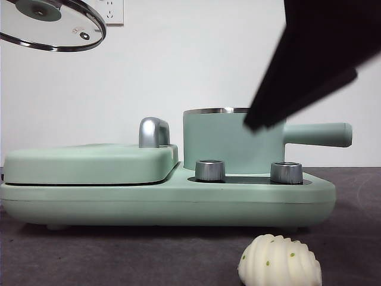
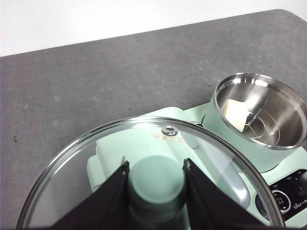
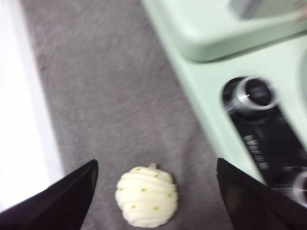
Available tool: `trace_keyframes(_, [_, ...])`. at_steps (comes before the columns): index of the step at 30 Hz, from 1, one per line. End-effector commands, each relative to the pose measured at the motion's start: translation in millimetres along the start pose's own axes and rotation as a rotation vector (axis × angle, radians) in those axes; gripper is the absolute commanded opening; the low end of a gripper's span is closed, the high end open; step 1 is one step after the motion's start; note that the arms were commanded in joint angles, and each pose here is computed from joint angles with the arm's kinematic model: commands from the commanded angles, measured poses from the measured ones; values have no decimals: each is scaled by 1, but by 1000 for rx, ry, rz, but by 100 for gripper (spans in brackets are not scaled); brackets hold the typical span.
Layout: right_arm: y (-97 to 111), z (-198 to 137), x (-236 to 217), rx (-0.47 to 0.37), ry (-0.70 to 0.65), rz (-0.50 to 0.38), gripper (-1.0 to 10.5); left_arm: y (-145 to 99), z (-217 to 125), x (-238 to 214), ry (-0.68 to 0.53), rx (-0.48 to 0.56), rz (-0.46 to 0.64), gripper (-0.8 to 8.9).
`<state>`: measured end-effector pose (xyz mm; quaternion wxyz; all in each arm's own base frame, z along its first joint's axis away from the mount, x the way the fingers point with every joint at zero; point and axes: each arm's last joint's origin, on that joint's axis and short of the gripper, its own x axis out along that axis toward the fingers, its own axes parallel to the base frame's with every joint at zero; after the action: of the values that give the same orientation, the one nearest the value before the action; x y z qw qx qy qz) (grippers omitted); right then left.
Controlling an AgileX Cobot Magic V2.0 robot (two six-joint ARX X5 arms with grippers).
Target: Put the buns in a small steamer
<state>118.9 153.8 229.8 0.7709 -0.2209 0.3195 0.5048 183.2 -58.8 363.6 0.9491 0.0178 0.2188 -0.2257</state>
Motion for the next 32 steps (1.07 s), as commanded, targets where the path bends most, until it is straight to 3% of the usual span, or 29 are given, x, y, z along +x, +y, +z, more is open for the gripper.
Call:
trace_keyframes(1, [4,-7,12,18,24,18,392,-1,8,-2,-41,4,-1,11])
trace_keyframes(17, [8,-30,56,50,218,75,390,-1,7,-2,-38,4,-1,11])
trace_keyframes(24, [10,-32,64,58,258,31,224,-1,7,-2,-38,4,-1,11])
trace_keyframes(32, [8,-9,40,179,175,-14,221,-1,7,-2,-37,4,-1,11])
